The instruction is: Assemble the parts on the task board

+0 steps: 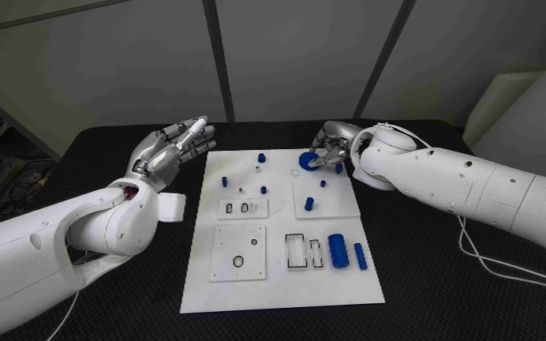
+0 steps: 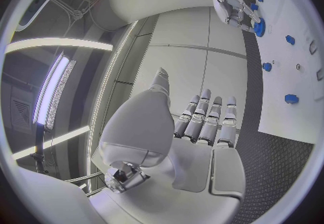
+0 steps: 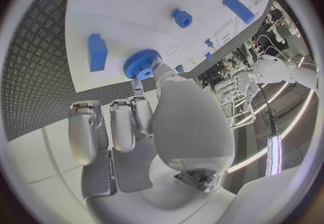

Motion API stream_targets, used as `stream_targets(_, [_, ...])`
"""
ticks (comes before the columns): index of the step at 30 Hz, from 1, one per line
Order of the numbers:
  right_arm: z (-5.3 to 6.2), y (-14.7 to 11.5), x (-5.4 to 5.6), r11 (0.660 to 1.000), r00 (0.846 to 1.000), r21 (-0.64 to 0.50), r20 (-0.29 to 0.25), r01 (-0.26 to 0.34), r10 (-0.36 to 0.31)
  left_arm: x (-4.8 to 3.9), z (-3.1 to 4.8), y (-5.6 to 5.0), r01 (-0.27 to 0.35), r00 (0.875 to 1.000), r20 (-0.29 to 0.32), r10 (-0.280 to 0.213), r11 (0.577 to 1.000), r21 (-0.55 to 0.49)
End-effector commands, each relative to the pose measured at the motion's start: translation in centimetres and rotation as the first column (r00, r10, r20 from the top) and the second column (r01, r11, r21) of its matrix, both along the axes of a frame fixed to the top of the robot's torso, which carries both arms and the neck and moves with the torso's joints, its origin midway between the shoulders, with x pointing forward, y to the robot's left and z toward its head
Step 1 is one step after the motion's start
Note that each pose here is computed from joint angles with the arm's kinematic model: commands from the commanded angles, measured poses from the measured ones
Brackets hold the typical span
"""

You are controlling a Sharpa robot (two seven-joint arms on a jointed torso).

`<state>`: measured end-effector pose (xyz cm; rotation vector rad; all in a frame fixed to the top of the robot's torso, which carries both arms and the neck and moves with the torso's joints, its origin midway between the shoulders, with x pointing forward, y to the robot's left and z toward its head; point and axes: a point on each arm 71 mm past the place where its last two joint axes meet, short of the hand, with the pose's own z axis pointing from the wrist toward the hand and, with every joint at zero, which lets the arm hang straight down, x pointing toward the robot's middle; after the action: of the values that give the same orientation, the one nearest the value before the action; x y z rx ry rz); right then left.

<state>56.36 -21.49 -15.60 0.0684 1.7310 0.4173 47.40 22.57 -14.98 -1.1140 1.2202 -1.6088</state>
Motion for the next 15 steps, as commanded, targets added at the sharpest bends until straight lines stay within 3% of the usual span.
stream_targets(1, [0.0,0.2,-0.2,0.999,1.000,-0.042,0.029,-0.005,0.007,-0.03,0.19,-0.1,0.013,1.000,0.012,-0.013,1.000,-0.001])
stream_targets(10, [1.2,1.0,-0.8,0.999,0.984,-0.013,0.172,-0.040,0.042,-0.03,0.18,0.0,0.012,1.000,0.010,-0.012,1.000,0.000])
stream_targets(15, [1.8,1.9,-1.5,0.997,0.973,-0.001,0.219,-0.075,0.073,-0.03,0.18,0.0,0.011,1.000,0.010,-0.011,1.000,0.001])
